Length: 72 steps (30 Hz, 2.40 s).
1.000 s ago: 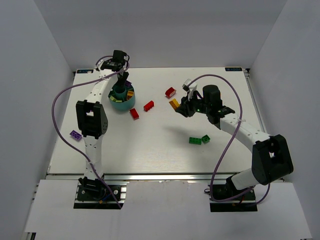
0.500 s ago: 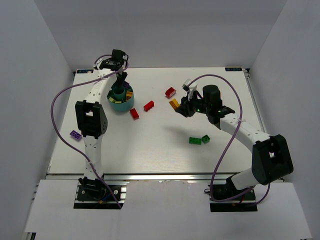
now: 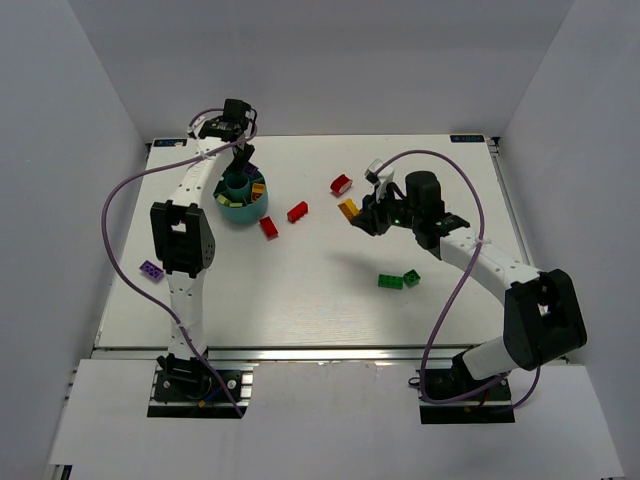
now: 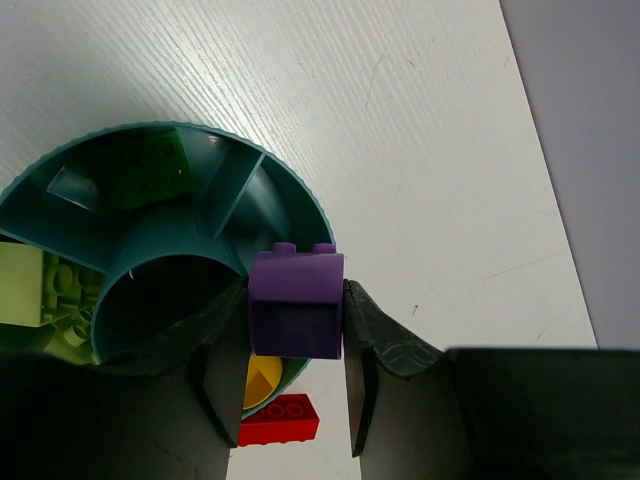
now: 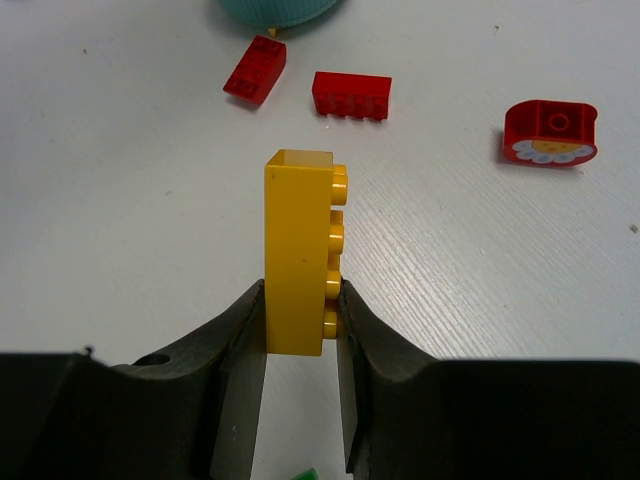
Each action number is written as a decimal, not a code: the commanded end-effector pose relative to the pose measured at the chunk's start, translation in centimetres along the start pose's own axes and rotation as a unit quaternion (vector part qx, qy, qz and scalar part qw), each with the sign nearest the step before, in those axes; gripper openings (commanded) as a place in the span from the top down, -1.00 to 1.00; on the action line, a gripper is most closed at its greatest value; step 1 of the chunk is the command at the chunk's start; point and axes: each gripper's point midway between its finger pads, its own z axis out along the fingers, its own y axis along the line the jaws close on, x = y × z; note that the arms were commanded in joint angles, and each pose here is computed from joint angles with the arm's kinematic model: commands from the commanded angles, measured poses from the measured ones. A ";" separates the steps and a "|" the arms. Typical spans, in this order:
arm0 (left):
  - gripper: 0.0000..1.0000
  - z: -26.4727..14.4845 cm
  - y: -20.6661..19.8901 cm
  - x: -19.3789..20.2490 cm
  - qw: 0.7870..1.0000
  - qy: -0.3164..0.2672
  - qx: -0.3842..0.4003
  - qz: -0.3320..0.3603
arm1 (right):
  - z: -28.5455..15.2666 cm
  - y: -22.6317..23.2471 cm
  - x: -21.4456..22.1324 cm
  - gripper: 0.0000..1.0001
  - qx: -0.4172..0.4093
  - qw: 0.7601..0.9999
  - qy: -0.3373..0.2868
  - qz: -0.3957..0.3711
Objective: Sort the legos into containers by color
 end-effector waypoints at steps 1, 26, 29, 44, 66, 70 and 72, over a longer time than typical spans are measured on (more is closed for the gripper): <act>0.32 -2.2 -0.7 -2.3 1.000 -0.021 0.017 -0.007 | -0.7 0.1 -1.9 1.00 0.002 0.999 -0.033 -0.019; 0.67 -9.4 -5.6 -7.0 0.987 -0.062 0.147 0.004 | -0.7 1.3 -2.0 1.00 -0.041 0.998 -0.029 -0.047; 0.75 -13.1 -6.5 -8.5 0.974 -0.084 0.205 0.045 | -0.4 2.3 -2.4 1.00 -0.077 0.994 -0.029 -0.076; -0.62 -24.5 4.9 2.6 0.857 0.087 0.463 0.209 | 7.7 4.3 -6.6 1.00 -0.091 0.966 -0.036 -0.239; -0.47 -21.8 9.1 8.3 0.838 0.154 0.485 0.196 | 12.3 9.6 -9.9 1.00 -0.110 0.931 -0.099 -0.333; -0.45 -21.9 8.8 8.3 0.828 0.148 0.502 0.199 | 11.2 11.6 -10.1 1.00 -0.159 0.923 -0.112 -0.331; -0.43 -22.5 8.6 8.6 0.818 0.155 0.518 0.198 | 10.8 12.3 -10.2 1.00 -0.177 0.921 -0.118 -0.327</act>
